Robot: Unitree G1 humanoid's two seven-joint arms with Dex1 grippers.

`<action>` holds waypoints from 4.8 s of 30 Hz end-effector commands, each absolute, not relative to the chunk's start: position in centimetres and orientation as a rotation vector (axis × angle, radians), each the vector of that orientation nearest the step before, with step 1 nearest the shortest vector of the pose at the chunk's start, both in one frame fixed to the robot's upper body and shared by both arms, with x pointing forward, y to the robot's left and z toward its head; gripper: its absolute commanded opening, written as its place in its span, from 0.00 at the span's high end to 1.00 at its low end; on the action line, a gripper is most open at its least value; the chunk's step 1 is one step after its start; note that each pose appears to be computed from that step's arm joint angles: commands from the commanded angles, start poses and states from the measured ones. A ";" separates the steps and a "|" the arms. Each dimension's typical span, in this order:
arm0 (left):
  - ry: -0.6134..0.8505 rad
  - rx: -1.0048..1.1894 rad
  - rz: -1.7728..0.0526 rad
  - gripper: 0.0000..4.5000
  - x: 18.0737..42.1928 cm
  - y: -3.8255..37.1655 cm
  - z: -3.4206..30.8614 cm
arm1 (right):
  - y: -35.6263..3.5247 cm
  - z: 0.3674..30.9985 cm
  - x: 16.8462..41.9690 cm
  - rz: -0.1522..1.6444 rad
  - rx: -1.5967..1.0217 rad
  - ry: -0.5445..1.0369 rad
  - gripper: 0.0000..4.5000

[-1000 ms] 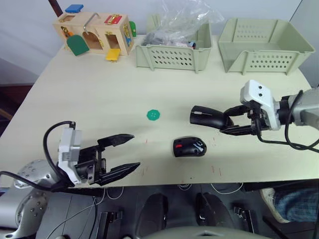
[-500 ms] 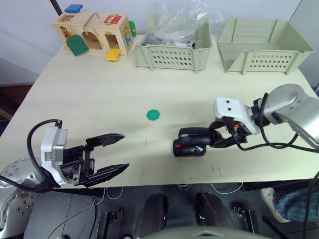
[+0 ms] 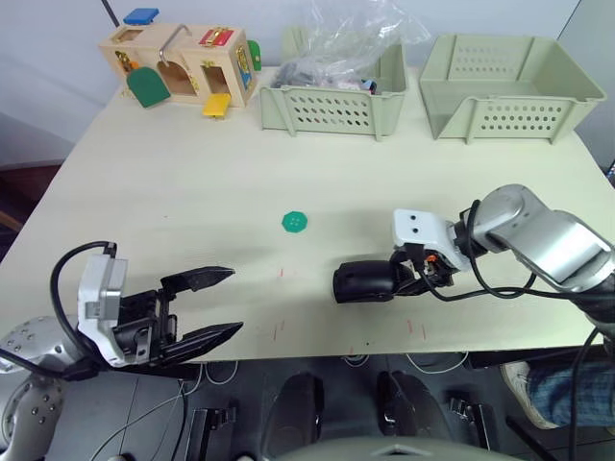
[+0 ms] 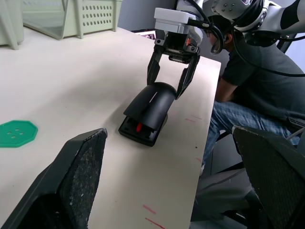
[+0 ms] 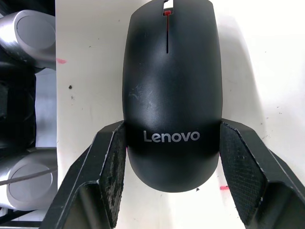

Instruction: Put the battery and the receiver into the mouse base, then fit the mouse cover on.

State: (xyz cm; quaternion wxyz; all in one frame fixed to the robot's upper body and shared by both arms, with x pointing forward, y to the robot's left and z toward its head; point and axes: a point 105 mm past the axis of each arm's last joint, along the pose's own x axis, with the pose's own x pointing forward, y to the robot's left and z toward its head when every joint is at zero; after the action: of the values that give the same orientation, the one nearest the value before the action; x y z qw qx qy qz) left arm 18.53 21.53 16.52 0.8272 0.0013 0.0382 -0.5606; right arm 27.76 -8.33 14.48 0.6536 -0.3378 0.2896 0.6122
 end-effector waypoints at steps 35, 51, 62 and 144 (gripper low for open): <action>0.005 -0.039 -1.039 0.00 16.2 23.1 13.5 | -7.2 13.1 28.4 1.439 -0.813 0.675 0.45; 0.019 -0.047 -1.034 0.00 15.7 23.1 13.0 | -7.2 13.0 29.3 1.454 -0.859 0.690 0.45; 0.025 -0.049 -1.039 0.00 15.4 23.0 12.7 | -6.9 13.3 29.5 1.473 -0.890 0.678 0.45; 0.035 -0.043 -1.034 0.00 15.7 22.2 12.6 | -5.9 12.6 28.8 1.462 -0.838 0.719 0.45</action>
State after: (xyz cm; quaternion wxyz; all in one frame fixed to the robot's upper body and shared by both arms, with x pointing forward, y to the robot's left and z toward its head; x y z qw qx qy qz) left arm 15.78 22.58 12.04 0.8730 -0.0299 0.0264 -0.4861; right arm 29.18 -6.30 12.81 0.6076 -0.3685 0.3156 0.6288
